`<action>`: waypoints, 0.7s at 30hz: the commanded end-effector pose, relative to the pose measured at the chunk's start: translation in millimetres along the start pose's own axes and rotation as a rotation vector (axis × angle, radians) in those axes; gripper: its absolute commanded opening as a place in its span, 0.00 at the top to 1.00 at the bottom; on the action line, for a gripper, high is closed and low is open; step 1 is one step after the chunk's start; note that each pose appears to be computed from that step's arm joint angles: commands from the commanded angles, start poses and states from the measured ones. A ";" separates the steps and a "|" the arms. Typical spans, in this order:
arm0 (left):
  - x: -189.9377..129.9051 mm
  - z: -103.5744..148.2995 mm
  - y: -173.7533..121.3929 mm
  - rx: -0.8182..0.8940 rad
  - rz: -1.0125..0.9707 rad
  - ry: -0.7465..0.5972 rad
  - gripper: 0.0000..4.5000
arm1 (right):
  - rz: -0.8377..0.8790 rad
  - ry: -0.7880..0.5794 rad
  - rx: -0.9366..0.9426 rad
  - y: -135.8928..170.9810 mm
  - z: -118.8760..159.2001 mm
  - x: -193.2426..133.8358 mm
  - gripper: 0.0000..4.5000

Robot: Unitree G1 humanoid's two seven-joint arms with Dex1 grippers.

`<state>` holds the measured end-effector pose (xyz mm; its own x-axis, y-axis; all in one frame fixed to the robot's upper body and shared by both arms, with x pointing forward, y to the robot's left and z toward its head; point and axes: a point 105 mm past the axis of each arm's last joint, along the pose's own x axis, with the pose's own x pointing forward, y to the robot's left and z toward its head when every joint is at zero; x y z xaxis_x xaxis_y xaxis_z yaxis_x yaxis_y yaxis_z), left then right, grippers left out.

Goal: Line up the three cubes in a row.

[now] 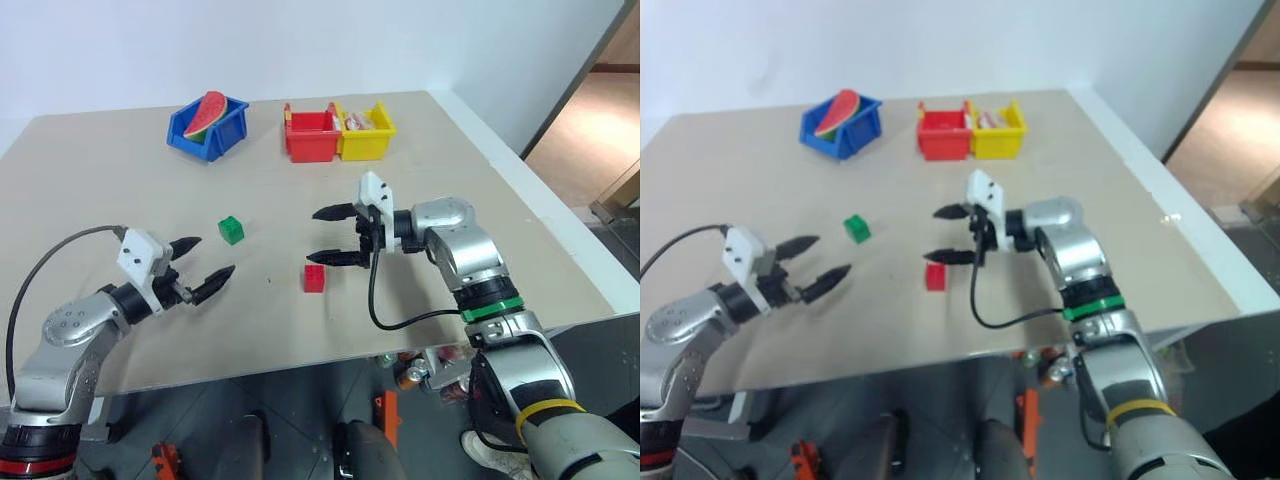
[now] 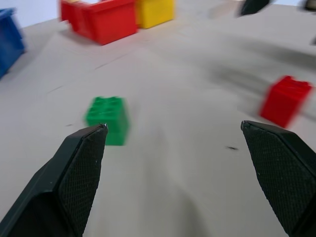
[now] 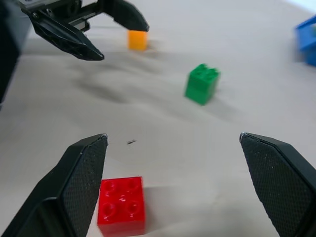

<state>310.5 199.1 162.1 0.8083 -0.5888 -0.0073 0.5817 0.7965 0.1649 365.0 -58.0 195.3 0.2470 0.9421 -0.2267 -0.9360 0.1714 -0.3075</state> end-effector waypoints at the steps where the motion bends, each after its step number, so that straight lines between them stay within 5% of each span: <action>1: 2.0 9.8 16.7 0.028 0.034 -0.017 0.00 | -0.053 -0.070 -0.045 1.0 23.9 -6.3 0.01; 21: 74.3 -9.4 54.7 0.044 -0.074 0.153 0.00 | -0.215 -0.067 -0.053 -2.1 27.0 -21.0 0.01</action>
<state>400.3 201.9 154.8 0.7738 -0.6086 -0.1756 0.6327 0.7561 0.1674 358.5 -67.3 207.9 0.4131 0.8993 -0.1436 -0.8718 0.3449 -0.3478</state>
